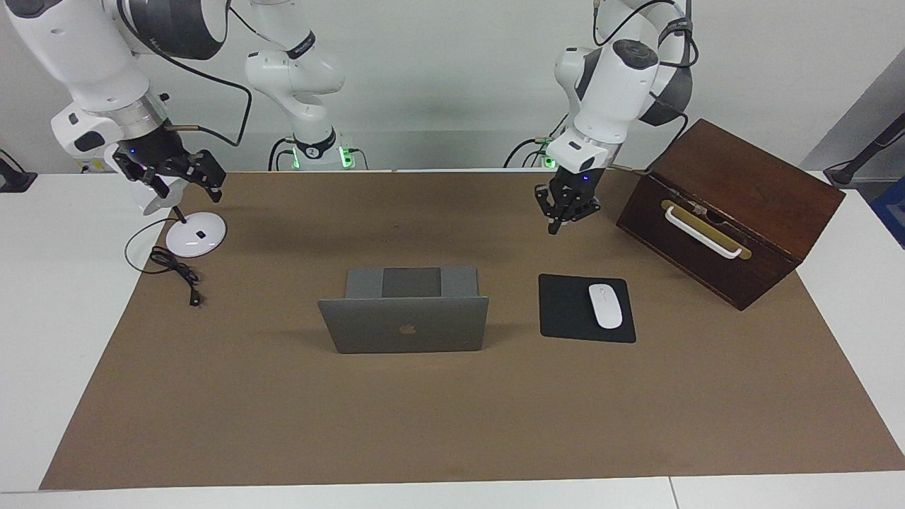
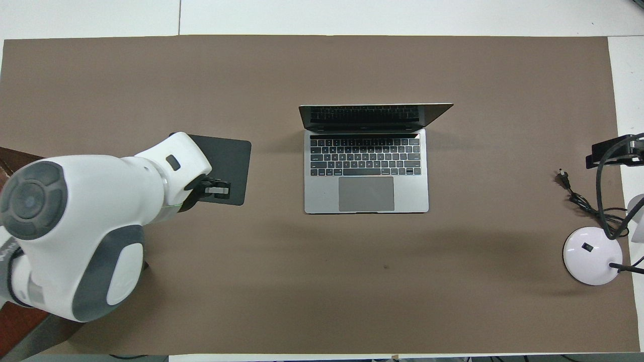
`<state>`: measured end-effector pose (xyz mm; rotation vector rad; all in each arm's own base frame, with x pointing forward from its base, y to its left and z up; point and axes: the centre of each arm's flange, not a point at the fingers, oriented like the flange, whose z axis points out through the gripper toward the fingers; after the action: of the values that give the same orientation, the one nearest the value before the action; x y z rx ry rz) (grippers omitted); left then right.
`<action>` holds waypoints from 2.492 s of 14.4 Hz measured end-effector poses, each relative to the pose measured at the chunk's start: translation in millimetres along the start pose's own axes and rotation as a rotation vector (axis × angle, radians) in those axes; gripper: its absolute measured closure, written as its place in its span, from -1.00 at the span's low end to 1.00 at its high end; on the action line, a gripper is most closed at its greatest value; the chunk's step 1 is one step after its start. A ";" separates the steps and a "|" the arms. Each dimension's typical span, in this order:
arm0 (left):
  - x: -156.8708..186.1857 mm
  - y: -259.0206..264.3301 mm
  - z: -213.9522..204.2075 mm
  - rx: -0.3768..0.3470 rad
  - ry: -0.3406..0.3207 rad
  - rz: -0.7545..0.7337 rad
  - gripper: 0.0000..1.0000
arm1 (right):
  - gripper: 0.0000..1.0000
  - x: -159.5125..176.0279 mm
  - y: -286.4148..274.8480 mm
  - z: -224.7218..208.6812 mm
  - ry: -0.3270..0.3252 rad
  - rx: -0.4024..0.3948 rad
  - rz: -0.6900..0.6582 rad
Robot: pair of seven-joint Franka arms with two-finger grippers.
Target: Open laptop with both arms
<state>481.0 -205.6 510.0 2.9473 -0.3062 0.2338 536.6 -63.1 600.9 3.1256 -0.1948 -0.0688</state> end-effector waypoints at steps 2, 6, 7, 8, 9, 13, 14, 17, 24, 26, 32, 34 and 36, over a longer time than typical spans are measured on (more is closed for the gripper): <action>4.2 -19.3 -19.4 0.007 -0.021 -0.019 0.67 | -1.00 0.0 -0.2 0.1 0.000 0.000 0.000; 13.4 -56.0 -51.8 0.047 -0.033 -0.053 -0.26 | -1.00 0.0 -2.3 0.2 0.000 0.000 -0.004; 14.9 -66.0 -59.2 0.055 -0.035 -0.063 -0.47 | -1.00 0.0 -3.0 0.2 0.000 0.000 -0.005; 16.0 -76.9 -66.2 0.060 -0.037 -0.070 -0.73 | -1.00 0.0 -3.3 0.2 0.000 0.000 -0.006; 16.5 -88.0 -72.6 0.063 -0.042 -0.074 -0.94 | -1.00 0.0 -3.6 0.2 0.000 0.000 -0.006; 17.3 -125.2 -101.9 0.087 -0.047 -0.120 -1.00 | -1.00 0.0 -3.9 0.2 0.000 0.000 -0.007; 17.5 -134.4 -109.9 0.095 -0.042 -0.134 -1.00 | -1.00 -0.1 -4.0 0.2 0.000 0.000 -0.007; 18.7 -158.9 -134.5 0.114 -0.044 -0.173 -1.00 | -1.00 -0.1 -4.1 0.1 0.000 0.000 -0.007; 45.4 -177.1 -169.4 0.121 -0.091 -0.206 -1.00 | -1.00 -9.8 -2.6 -17.9 0.036 0.002 -0.006; 50.8 -177.6 -172.6 0.120 -0.112 -0.208 -1.00 | -1.00 -10.4 -2.5 -18.8 0.038 0.002 -0.006; 58.0 -177.7 -162.6 0.118 -0.145 -0.205 -1.00 | -1.00 -10.5 -2.5 -18.1 0.037 0.002 -0.006; 60.9 -179.6 -154.3 0.117 -0.160 -0.207 -1.00 | -1.00 -10.5 -2.5 -18.0 0.037 0.002 -0.006; 62.8 -181.2 -146.8 0.116 -0.174 -0.209 -1.00 | -1.00 -10.5 -2.6 -18.0 0.036 0.002 -0.006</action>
<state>560.7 -15.8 636.4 3.0902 -0.0051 -0.0343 527.3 -59.1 619.3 3.1272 -0.1850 -0.0116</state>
